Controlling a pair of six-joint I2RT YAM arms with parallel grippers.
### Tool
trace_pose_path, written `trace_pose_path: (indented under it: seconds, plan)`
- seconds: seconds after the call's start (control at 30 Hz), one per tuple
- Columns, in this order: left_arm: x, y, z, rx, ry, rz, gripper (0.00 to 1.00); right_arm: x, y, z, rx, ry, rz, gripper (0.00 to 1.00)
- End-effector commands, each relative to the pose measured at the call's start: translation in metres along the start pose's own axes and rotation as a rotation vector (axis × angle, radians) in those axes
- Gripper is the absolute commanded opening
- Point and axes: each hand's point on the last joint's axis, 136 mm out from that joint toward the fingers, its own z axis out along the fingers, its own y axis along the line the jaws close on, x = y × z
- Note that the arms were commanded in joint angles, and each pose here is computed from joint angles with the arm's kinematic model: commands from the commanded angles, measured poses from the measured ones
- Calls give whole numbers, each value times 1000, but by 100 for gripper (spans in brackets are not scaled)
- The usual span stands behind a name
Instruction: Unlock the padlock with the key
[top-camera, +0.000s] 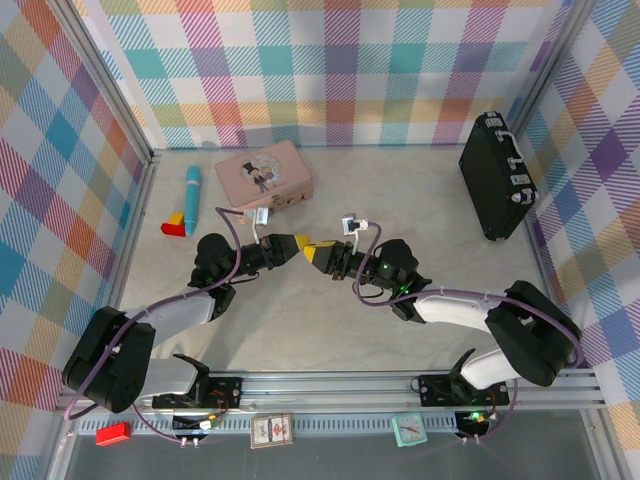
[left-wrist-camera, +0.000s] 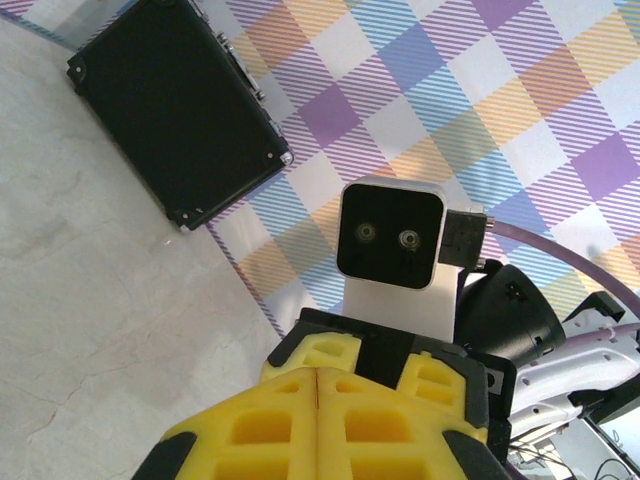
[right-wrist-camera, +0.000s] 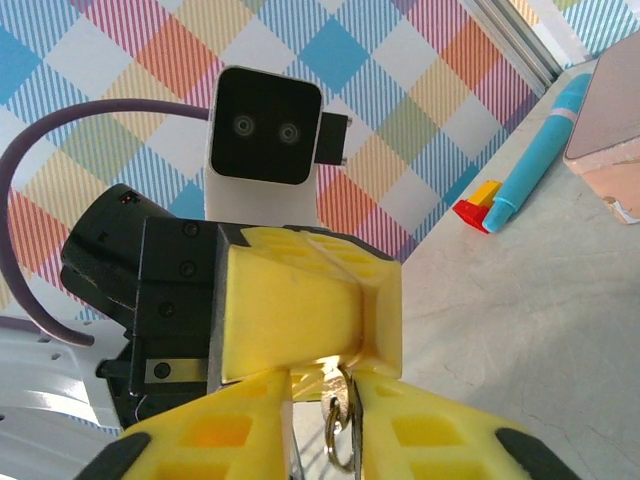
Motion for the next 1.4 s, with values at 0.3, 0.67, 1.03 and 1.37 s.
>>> trace_pose_path:
  seconds: [0.3,0.67,1.03,1.37]
  plan:
    - [-3,-12,1,68,2,42,0,-9,11,7,-37,-8,4,16]
    - [-1,-10,0,60,2,49,10,-13,4,4,38,-9,21,4]
    - [-2,10,-4,-56,-16,25,48,-7,-10,0,135,24,38,0]
    - [-16,52,-37,-354,-97,56,63,7,-38,-49,455,155,-75,0]
